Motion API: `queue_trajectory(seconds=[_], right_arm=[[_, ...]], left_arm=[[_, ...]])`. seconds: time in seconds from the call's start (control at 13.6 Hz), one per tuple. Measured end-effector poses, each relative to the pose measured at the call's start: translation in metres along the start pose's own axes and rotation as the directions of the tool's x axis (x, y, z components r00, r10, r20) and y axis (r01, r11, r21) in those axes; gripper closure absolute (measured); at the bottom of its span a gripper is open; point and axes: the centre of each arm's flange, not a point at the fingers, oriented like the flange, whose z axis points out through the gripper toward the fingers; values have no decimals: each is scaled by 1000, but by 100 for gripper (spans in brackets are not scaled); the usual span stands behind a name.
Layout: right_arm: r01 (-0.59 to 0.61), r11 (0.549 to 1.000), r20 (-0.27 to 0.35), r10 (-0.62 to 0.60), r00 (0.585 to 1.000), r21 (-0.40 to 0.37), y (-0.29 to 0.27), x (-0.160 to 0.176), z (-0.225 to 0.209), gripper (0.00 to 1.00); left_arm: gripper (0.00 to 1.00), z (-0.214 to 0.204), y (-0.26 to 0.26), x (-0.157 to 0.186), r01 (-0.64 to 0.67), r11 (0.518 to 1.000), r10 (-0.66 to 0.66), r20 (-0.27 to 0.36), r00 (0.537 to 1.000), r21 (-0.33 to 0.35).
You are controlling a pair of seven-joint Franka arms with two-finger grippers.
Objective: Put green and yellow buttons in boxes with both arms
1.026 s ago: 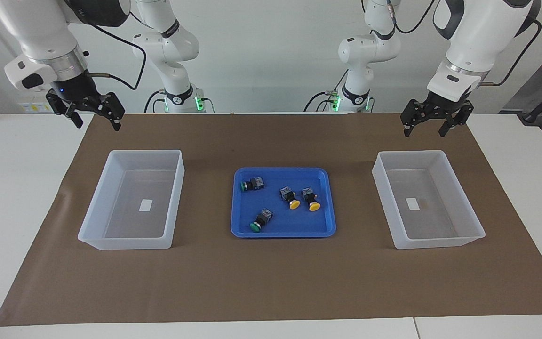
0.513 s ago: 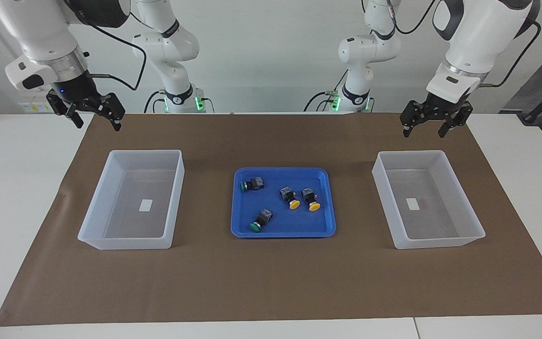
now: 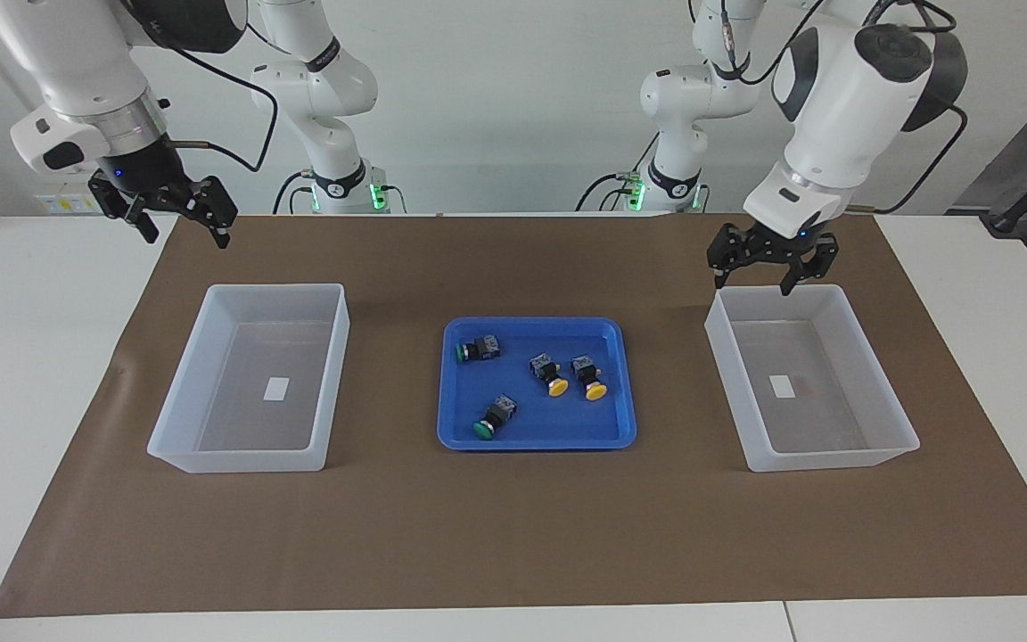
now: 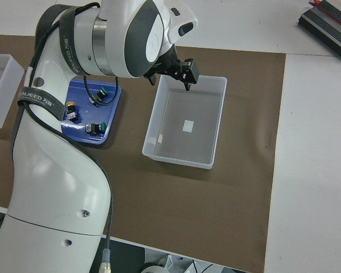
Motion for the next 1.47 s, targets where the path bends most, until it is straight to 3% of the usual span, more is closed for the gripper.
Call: queue_trajectory(seconds=[0.22, 0.59, 0.81, 1.03, 1.47], right_arm=[[0, 1000, 0, 0, 1000, 0, 0, 0, 0, 0], [1, 1000, 3, -1, 1000, 0, -1, 1, 6, 0], [7, 1000, -8, -7, 1000, 1, -5, 4, 20, 0], [0, 1000, -22, 0, 1000, 3, -38, 6, 42, 0], [-12, 1000, -50, 12, 999, 11, -76, 7, 50, 0]], left_arm=[[0, 41, 25, 23, -15, 1000, 14, -21, 1000, -22], [0, 110, 65, 34, 77, 996, -80, -54, 995, -52], [0, 177, 115, 22, 89, 993, -94, -60, 994, -76], [0, 225, 129, 8, 86, 993, -92, -60, 994, -86], [0, 239, 146, -5, 132, 987, -136, -45, 990, -88]])
